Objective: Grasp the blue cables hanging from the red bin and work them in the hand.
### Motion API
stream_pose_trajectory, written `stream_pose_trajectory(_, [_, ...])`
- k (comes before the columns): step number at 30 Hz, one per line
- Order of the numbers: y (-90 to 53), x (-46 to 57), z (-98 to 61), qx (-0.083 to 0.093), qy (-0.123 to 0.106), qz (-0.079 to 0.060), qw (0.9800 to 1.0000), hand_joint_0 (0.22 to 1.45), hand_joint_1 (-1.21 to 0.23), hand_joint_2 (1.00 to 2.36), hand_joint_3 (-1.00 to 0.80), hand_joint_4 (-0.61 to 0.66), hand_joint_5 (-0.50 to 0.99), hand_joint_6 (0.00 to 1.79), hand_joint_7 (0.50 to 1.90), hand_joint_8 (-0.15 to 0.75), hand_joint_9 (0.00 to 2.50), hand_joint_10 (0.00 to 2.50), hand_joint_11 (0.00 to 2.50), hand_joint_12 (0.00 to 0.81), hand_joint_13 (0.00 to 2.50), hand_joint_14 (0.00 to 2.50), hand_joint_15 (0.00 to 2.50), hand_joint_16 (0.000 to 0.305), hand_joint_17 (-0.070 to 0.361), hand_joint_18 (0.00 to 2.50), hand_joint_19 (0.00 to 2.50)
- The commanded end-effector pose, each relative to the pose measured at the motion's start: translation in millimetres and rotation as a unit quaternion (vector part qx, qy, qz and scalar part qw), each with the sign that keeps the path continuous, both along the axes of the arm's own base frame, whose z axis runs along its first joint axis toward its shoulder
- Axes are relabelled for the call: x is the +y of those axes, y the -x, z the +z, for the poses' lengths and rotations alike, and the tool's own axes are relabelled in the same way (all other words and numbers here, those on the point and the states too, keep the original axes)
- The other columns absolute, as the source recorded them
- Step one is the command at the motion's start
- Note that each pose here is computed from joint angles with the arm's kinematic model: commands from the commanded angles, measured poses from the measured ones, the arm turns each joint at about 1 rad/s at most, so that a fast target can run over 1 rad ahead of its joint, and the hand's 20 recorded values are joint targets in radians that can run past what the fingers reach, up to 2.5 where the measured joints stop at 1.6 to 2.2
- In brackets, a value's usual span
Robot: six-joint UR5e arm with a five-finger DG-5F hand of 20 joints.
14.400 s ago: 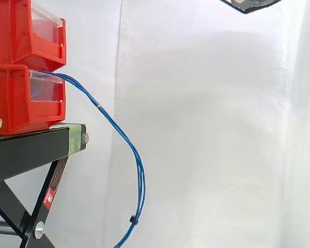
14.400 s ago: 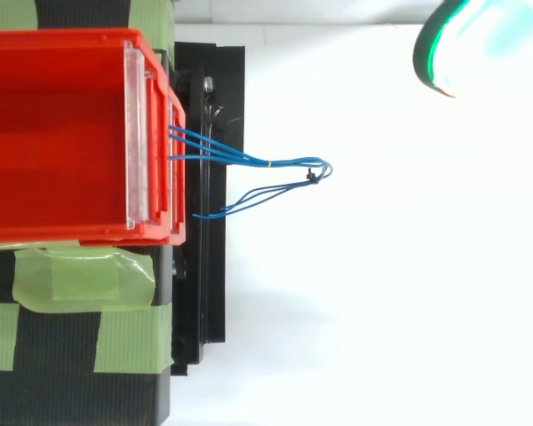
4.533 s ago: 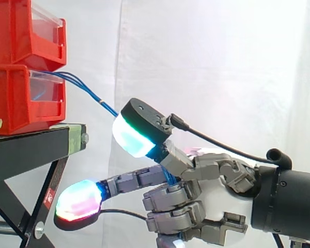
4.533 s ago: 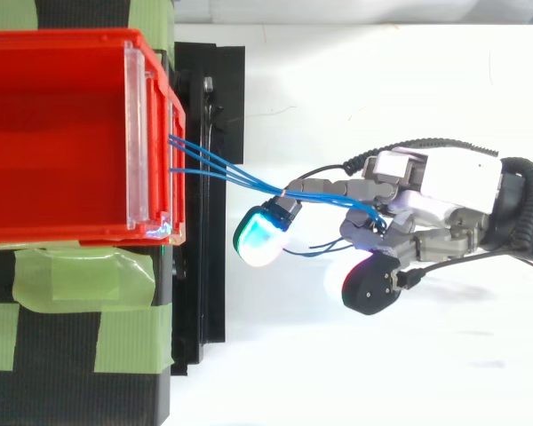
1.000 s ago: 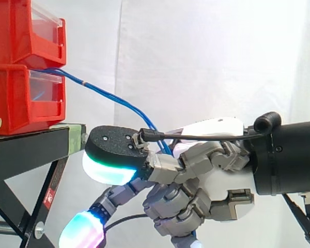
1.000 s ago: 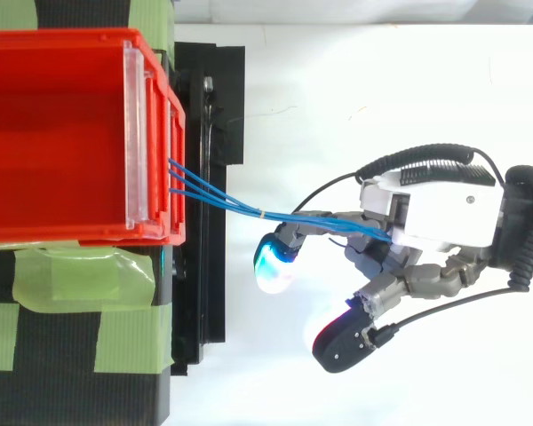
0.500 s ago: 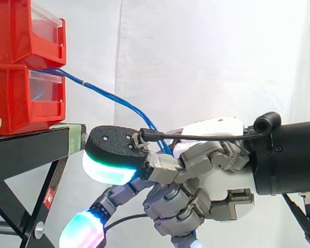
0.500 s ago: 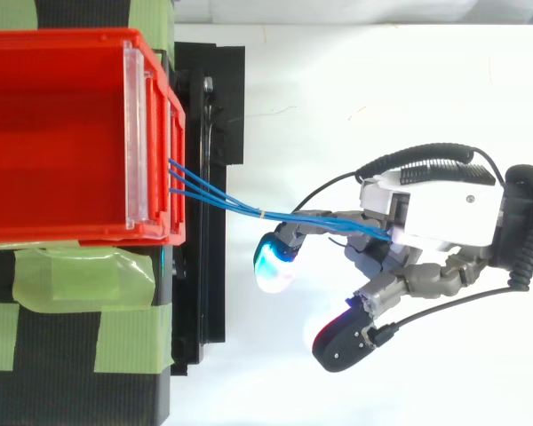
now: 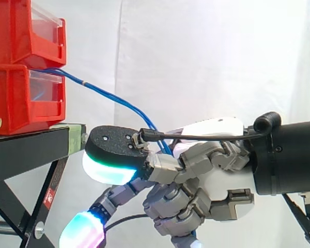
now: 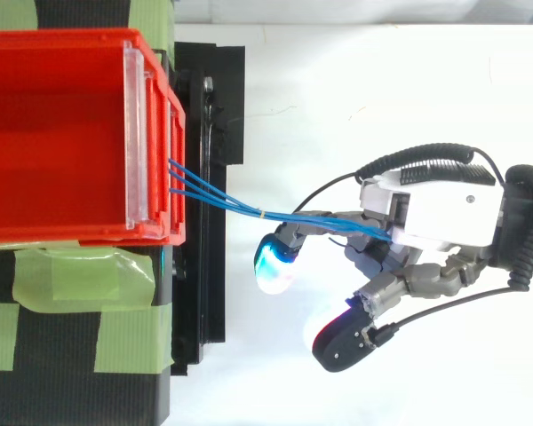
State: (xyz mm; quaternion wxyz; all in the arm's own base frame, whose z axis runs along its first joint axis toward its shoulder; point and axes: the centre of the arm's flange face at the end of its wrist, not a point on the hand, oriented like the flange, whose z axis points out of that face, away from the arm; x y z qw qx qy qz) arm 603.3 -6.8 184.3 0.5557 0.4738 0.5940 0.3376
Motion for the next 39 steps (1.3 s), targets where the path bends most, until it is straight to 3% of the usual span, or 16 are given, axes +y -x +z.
stream_pose_trajectory(1, [0.0,-0.3,-0.1,0.000,0.000,0.000,1.0000,0.72,-0.56,1.00,-0.93,0.39,0.25,0.01,1.04,0.545,1.80,2.50,2.50,0.737,2.08,2.50,1.96,0.250,0.187,2.50,0.67])
stream_pose_trajectory(39, [0.0,-0.3,-0.1,0.000,0.000,0.000,1.0000,0.73,-0.56,1.00,-0.91,0.39,0.25,0.01,1.05,0.539,1.79,2.50,2.50,0.725,2.05,2.50,1.97,0.244,0.183,2.50,0.67])
